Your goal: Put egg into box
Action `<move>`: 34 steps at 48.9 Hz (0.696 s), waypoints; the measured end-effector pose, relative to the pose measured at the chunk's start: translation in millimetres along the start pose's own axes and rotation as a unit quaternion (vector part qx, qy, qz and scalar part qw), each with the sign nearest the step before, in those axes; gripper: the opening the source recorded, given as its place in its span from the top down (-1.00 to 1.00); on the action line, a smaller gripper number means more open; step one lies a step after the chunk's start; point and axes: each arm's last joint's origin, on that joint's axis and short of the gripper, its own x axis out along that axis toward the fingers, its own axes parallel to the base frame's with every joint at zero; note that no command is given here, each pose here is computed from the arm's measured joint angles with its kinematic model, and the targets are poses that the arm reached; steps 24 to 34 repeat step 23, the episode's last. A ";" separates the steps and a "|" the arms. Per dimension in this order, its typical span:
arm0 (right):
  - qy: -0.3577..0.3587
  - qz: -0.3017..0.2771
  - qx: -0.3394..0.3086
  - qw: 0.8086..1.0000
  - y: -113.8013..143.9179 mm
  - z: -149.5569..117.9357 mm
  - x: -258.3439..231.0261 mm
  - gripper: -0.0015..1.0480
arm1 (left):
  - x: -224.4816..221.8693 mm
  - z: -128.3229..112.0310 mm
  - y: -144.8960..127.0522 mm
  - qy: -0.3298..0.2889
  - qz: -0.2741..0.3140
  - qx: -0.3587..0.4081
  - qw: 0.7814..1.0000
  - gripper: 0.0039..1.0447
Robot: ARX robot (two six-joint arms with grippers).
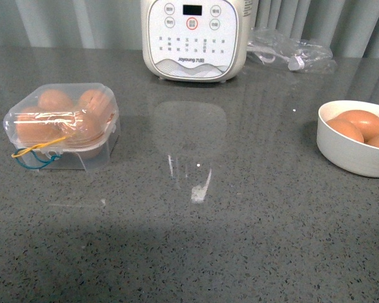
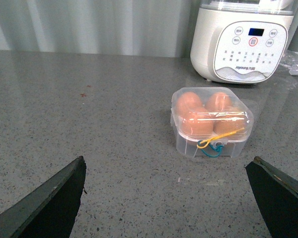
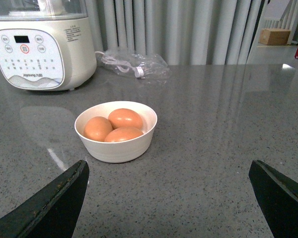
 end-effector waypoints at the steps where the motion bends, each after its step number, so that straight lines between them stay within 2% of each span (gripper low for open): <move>1: 0.000 0.000 0.000 1.000 0.0 0.0 0.0 -0.87 | 0.0 0.0 0.0 0.000 0.000 0.000 1.000 -0.88; 34: 0.000 0.000 0.000 1.000 0.0 0.0 0.0 -0.87 | 0.0 0.0 0.0 0.000 0.000 0.000 1.000 -0.88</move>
